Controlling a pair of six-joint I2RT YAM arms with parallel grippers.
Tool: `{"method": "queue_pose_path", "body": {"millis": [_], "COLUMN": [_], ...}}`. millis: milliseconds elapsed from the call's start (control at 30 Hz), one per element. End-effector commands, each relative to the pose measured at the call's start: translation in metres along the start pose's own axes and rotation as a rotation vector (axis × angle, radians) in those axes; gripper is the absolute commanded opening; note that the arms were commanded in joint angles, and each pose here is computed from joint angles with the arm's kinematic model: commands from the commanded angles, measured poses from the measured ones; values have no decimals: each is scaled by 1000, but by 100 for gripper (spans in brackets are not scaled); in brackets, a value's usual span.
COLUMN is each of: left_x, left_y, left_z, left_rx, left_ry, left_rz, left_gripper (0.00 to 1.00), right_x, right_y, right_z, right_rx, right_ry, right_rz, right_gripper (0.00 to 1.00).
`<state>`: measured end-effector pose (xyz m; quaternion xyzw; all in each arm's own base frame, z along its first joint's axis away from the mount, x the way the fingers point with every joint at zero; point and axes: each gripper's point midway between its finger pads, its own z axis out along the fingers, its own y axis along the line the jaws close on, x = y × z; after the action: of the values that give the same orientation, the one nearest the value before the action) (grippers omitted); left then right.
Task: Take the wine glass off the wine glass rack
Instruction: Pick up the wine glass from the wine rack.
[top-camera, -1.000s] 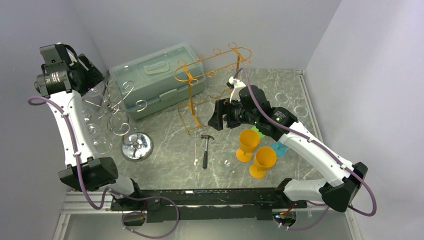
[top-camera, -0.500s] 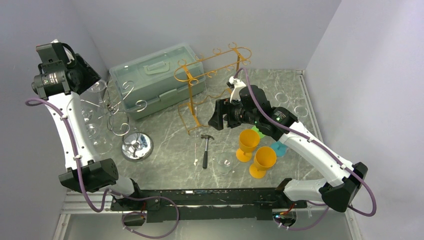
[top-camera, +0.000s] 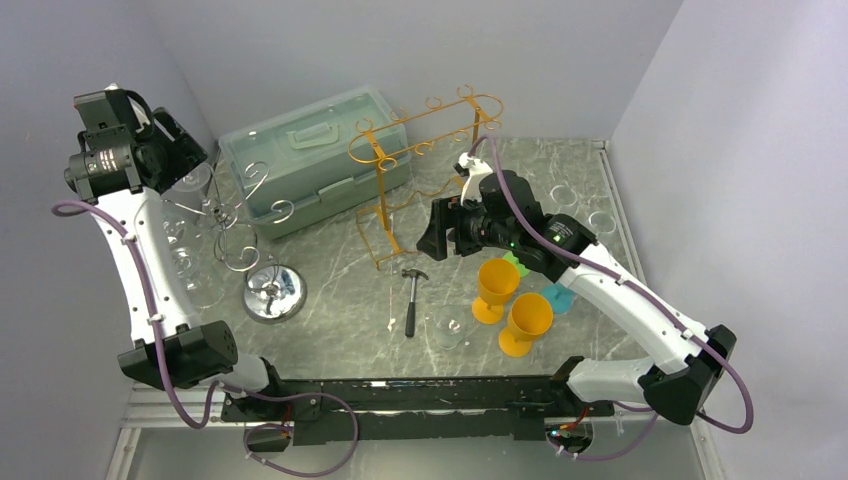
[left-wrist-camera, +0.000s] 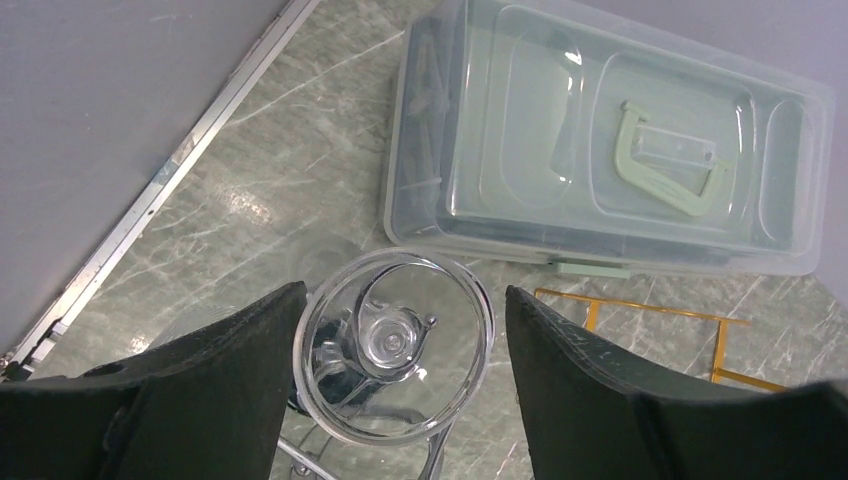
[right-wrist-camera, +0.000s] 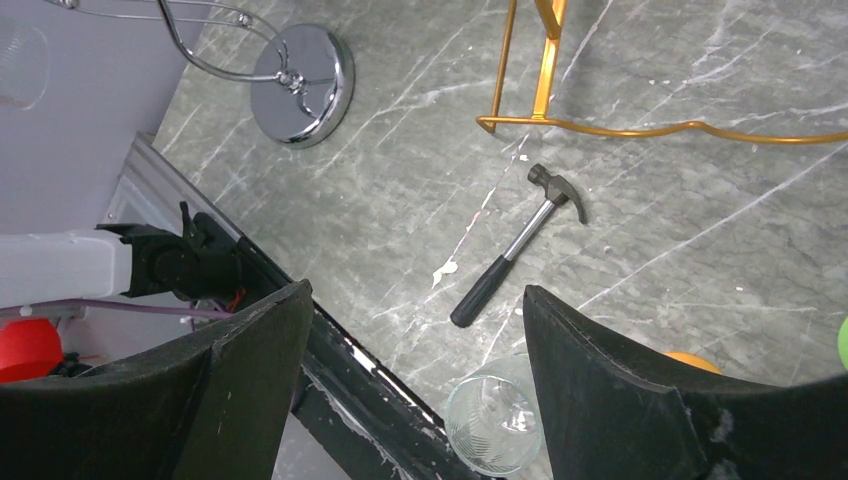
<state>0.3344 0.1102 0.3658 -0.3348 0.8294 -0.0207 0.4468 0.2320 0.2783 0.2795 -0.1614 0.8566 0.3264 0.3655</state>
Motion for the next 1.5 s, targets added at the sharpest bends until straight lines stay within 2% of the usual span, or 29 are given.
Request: {"method": "queue_pose_path", "body": {"millis": [0,133,267,667,1467], "left_x": [0,4,8,13,-9], "left_y": [-1,-2,-8,-3,-20], "left_z": [-10,-5,-1,11,-17], "left_rx": [13,2,6,-115,-48], "left_ry": [-25,-12,6,8,-80], "left_rz": [27,54,77,148,143], "left_gripper": [79,88,89,77,57], "right_x": [-19,-19,-18,-20,-22], "right_y": [8,8,7,8,9], "right_z": [-12,-14,-14,-18,-17], "right_rx": [-31,-32,-29,-29,-31], "right_ry": [-83,-89,-89,-100,-103], "right_rz": [-19,-15,-14,-18,-19], "right_gripper": [80,80,80,80,80]}}
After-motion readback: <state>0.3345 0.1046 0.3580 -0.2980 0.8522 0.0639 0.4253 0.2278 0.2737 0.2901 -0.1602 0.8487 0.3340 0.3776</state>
